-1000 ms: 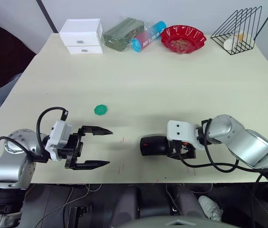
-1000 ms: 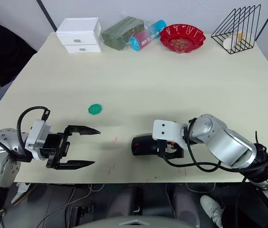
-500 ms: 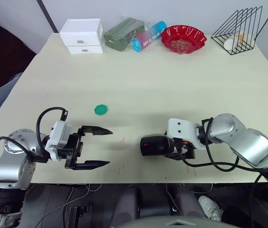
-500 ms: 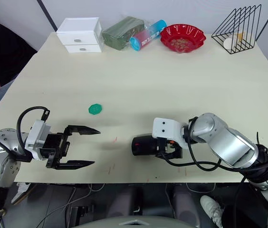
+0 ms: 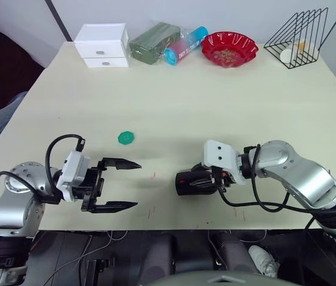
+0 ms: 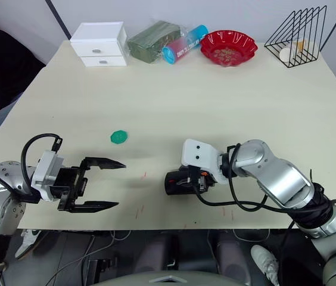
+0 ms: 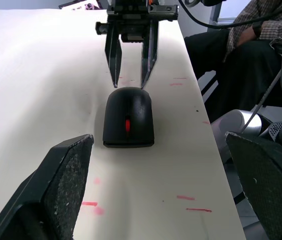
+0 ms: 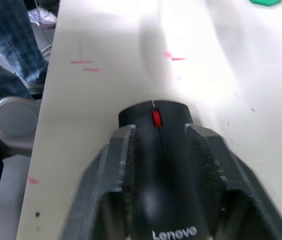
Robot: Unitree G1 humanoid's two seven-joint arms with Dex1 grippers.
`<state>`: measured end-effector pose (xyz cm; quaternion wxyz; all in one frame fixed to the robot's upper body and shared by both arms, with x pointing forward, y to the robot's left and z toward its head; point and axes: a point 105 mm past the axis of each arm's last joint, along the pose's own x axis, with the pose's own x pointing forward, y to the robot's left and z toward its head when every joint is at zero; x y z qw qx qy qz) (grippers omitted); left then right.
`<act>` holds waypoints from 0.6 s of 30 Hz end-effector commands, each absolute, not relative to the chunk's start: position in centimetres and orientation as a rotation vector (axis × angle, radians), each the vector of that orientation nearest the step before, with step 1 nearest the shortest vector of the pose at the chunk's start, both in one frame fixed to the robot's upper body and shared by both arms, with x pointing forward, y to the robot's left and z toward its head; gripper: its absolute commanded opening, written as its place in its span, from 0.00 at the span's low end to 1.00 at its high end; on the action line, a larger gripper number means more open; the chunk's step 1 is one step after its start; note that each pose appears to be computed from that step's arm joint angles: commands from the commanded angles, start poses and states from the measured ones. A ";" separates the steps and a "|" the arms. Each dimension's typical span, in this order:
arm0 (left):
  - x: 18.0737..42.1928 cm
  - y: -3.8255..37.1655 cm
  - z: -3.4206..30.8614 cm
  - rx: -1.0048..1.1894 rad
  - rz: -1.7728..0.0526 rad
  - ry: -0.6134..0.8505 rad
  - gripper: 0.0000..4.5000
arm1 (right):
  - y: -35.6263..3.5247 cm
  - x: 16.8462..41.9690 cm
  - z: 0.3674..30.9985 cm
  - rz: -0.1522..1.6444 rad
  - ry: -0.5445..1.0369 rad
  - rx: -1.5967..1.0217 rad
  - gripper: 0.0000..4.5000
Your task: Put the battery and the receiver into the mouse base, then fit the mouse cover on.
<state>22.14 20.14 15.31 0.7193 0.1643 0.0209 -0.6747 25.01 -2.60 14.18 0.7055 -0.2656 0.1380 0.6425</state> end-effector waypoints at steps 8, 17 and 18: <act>21.5 20.0 15.7 0.380 -1.512 0.023 1.00 | 0.4 25.7 14.0 1.463 0.283 -0.621 0.39; 21.4 20.0 15.7 0.378 -1.510 0.021 1.00 | 0.8 26.2 12.5 1.456 0.355 -0.680 0.39; 21.4 19.9 15.6 0.378 -1.510 0.021 1.00 | 0.8 26.2 12.4 1.458 0.363 -0.685 0.39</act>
